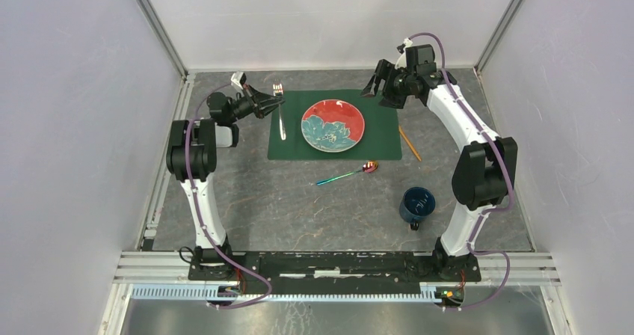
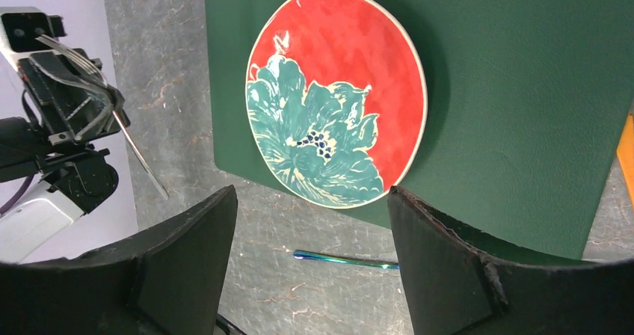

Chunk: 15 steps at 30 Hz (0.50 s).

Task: Set the dinner table for one person
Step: Place the fork on the napkin.

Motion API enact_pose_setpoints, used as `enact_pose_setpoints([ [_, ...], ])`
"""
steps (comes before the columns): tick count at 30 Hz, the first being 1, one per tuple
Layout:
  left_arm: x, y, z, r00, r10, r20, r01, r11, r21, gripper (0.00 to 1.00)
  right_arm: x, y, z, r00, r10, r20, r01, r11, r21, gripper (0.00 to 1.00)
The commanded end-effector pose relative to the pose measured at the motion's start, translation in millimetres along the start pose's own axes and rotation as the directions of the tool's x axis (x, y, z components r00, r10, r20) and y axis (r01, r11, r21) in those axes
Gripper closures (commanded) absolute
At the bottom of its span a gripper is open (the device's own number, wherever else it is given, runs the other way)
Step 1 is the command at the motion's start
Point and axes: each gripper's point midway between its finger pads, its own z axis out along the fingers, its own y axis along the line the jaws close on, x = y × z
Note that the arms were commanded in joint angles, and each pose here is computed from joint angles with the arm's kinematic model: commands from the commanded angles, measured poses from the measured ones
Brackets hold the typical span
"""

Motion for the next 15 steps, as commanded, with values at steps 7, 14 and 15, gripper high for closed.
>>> enact_pose_setpoints([
  [7, 9, 27, -13, 0.996, -0.085, -0.008, 0.083, 0.987, -0.140, 0.98, -24, 24, -28, 0.996, -0.041, 0.085, 0.044, 0.998, -0.037, 0.20],
  [14, 12, 41, -15, 0.994, -0.105, -0.015, 0.100, 0.976, -0.193, 0.98, -25, 24, -29, 0.995, -0.038, 0.092, 0.041, 0.998, -0.038, 0.20],
  [15, 12, 43, -15, 0.994, -0.104, -0.016, 0.099, 0.975, -0.198, 0.98, -25, 23, -29, 0.995, -0.037, 0.091, 0.041, 0.998, -0.039, 0.20],
])
